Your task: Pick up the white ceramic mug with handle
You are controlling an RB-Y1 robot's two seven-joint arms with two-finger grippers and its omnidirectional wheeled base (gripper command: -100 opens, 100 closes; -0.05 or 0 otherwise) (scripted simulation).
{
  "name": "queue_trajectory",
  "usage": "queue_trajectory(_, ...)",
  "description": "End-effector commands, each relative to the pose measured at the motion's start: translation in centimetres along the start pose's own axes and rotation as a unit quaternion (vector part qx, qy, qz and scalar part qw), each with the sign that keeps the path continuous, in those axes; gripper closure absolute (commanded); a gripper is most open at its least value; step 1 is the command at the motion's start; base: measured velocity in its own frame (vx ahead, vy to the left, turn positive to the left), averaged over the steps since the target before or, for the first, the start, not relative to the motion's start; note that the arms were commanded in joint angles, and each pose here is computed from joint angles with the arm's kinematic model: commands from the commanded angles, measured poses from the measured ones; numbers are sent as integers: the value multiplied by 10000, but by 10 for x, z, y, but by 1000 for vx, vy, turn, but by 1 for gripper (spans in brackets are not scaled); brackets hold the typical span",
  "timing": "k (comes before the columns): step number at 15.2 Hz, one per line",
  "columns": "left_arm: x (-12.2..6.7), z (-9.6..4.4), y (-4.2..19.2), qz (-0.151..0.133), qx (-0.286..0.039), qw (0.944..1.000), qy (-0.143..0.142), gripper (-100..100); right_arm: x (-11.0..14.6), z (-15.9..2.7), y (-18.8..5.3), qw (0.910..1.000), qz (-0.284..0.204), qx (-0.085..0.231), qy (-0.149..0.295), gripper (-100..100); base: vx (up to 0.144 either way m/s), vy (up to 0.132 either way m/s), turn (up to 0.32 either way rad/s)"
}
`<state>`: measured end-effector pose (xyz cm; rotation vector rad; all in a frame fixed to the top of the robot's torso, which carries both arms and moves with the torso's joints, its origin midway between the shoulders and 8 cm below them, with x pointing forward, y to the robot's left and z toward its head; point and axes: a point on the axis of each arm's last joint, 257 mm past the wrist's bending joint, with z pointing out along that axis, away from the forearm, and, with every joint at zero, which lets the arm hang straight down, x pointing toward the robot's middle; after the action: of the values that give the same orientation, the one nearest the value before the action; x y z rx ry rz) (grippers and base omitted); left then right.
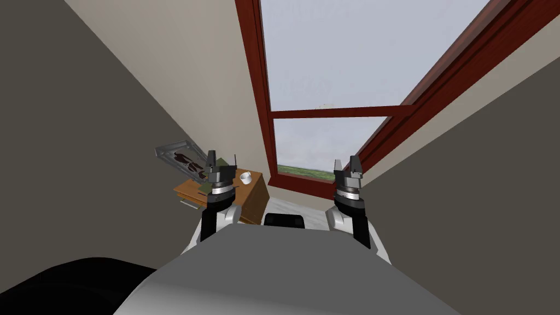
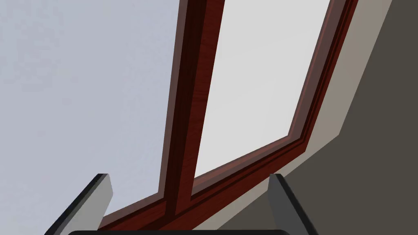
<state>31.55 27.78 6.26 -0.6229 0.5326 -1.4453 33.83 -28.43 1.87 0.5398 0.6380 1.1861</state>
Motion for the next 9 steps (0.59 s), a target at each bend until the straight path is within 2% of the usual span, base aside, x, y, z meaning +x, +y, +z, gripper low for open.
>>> queue_trajectory(1, 0, 0, 11, 18, -200, 9998, 91, -100, 0, 0, 0, 10000, 0, 0, 0, 0, 6, -3, -18)
queue_trajectory(9, -7, -1, 49, 49, -872, 9960, 164, -100, 0, 0, 0, 10000, 0, 0, 0, 0, 16, -5, -28)
